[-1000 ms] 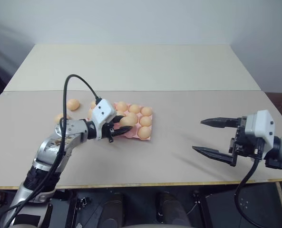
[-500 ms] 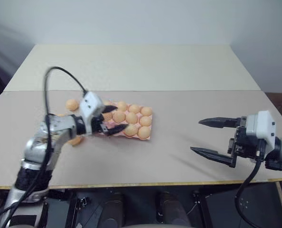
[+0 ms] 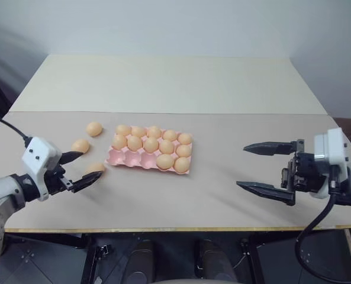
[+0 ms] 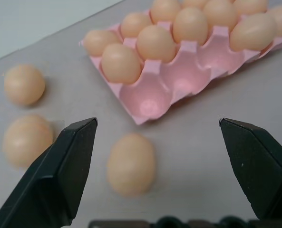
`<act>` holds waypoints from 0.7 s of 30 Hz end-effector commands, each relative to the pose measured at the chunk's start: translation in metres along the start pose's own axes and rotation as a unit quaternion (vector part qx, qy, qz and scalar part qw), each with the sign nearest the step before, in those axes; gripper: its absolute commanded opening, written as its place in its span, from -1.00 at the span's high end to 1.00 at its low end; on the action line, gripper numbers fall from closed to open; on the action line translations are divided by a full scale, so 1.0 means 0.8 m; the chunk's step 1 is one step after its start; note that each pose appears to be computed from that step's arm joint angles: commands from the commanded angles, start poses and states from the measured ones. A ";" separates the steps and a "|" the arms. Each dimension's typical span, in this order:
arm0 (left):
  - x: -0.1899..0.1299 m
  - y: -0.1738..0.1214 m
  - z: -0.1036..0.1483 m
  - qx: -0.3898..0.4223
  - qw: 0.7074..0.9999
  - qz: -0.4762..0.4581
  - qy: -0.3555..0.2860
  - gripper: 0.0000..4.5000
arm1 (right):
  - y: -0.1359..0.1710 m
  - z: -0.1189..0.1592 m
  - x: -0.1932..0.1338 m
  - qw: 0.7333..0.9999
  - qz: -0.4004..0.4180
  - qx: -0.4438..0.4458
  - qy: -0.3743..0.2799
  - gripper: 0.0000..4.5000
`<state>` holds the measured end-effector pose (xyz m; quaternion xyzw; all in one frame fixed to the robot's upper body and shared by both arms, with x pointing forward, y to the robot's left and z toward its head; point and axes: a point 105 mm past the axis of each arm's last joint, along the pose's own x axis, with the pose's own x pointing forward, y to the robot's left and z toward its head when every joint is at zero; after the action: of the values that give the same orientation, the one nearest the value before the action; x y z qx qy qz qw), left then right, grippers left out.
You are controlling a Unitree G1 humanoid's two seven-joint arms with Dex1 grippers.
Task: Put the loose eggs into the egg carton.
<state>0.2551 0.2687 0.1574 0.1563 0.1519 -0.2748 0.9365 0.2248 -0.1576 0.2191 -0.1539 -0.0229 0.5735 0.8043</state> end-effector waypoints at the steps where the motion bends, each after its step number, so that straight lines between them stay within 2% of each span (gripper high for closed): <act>1: -0.002 0.007 0.004 0.007 1.000 0.015 -0.007 -0.99 | -0.002 0.010 0.000 1.000 0.006 -0.015 -0.003 -1.00; 11: 0.040 0.011 -0.034 -0.003 0.998 0.014 0.060 -0.99 | -0.001 0.014 0.000 1.000 0.001 -0.021 -0.006 -1.00; 14: 0.054 0.013 -0.037 -0.001 0.998 0.008 0.067 -0.70 | -0.001 0.016 -0.002 1.000 -0.005 -0.024 -0.005 -1.00; 20: 0.063 0.013 -0.034 0.005 0.998 -0.007 0.057 0.13 | -0.001 0.018 -0.005 0.999 -0.019 -0.027 -0.005 -1.00; 21: 0.060 0.012 -0.027 0.010 0.999 -0.012 0.044 0.19 | -0.001 0.018 -0.006 0.999 -0.023 -0.027 -0.004 -1.00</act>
<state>0.2935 0.2647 0.1092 0.1648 0.2184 -0.2715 0.9227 0.2251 -0.1589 0.2225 -0.1589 -0.0276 0.5593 0.8131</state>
